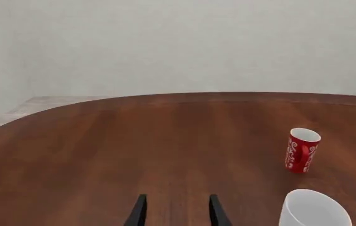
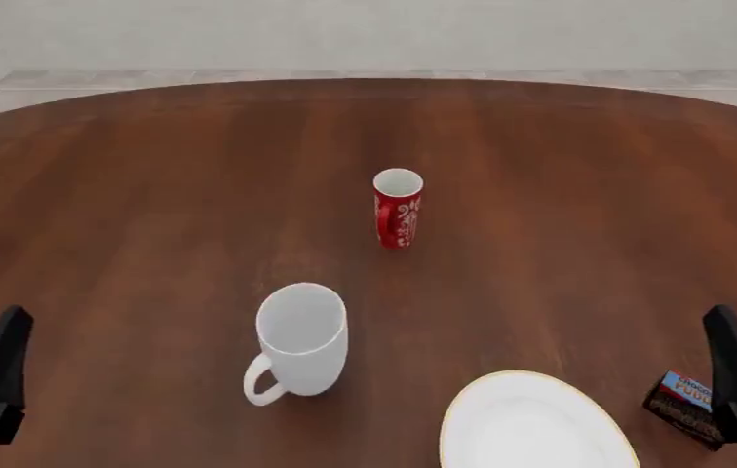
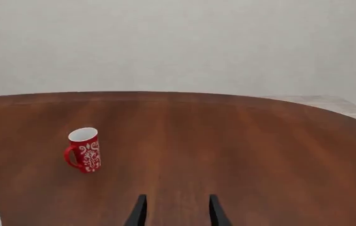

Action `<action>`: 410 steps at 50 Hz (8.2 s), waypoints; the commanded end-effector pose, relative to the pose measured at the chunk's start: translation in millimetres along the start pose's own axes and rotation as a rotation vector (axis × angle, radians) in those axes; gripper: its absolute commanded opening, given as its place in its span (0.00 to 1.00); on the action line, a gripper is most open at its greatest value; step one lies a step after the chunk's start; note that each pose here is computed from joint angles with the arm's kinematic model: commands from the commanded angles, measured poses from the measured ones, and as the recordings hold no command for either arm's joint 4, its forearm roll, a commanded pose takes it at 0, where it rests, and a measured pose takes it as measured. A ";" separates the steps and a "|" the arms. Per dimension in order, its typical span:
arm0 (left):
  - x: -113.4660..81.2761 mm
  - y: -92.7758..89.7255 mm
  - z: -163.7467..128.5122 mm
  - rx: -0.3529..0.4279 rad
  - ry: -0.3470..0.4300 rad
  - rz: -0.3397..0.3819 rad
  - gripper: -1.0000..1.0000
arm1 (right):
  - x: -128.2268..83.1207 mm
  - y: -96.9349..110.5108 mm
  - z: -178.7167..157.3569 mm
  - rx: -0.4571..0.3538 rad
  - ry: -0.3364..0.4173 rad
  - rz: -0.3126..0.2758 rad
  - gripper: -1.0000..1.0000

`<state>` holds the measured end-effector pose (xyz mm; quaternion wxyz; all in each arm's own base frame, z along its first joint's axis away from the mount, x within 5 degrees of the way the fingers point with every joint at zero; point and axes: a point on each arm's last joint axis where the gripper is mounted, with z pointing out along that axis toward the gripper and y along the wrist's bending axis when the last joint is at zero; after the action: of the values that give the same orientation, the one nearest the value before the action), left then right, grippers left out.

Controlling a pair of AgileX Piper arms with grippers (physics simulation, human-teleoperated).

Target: Put the white mug on the plate.

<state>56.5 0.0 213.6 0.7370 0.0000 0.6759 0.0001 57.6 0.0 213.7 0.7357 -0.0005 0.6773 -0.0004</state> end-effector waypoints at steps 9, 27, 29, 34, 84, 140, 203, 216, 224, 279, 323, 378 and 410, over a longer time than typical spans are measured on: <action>0.0 -0.3 1.6 0.005 0.011 0.002 1.00 | -0.6 0.0 -0.8 0.000 -0.003 0.001 1.00; -0.5 0.0 4.8 0.000 0.023 0.015 1.00 | -0.9 0.0 -1.2 0.000 -0.004 0.001 1.00; 3.3 -0.2 4.4 0.004 0.048 0.026 1.00 | -0.9 0.0 -1.2 0.000 -0.004 0.001 1.00; -6.5 -3.2 20.2 0.040 0.106 -0.045 1.00 | -1.1 0.0 -1.3 -0.001 -0.005 -0.004 1.00; -70.6 -40.6 41.4 0.444 0.462 0.179 1.00 | -2.4 0.1 -1.4 -0.001 -0.006 -0.005 1.00; -15.9 -90.2 84.7 0.561 0.640 0.119 1.00 | -3.1 0.1 -1.5 -0.002 -0.006 -0.005 1.00; 41.7 -111.3 90.2 0.588 0.777 0.107 1.00 | -3.4 0.1 -1.6 -0.002 -0.006 -0.004 1.00; 50.2 -112.8 90.8 0.587 0.795 0.112 1.00 | -3.4 0.1 -1.6 -0.003 -0.006 -0.005 1.00; 55.1 -113.7 91.3 0.587 0.806 0.116 1.00 | -3.4 0.1 -1.6 -0.003 -0.006 -0.004 1.00; 34.7 -104.4 86.4 0.611 0.734 0.187 0.00 | -3.4 0.1 -1.6 -0.002 -0.006 -0.004 1.00; -11.8 -146.0 66.5 0.862 0.613 0.199 0.00 | -3.4 0.1 -1.6 -0.003 -0.006 -0.005 1.00; 5.4 -221.0 72.9 1.035 0.608 0.293 0.00 | -3.4 0.1 -1.6 -0.002 -0.006 -0.005 1.00; 22.0 -260.4 67.3 1.106 0.636 0.319 0.00 | -3.4 0.1 -1.6 -0.003 -0.006 -0.005 1.00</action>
<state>126.9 -249.6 201.1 0.3876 0.4723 0.7563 -0.2337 55.8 0.2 216.9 0.7377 -0.0029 0.6751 -0.0012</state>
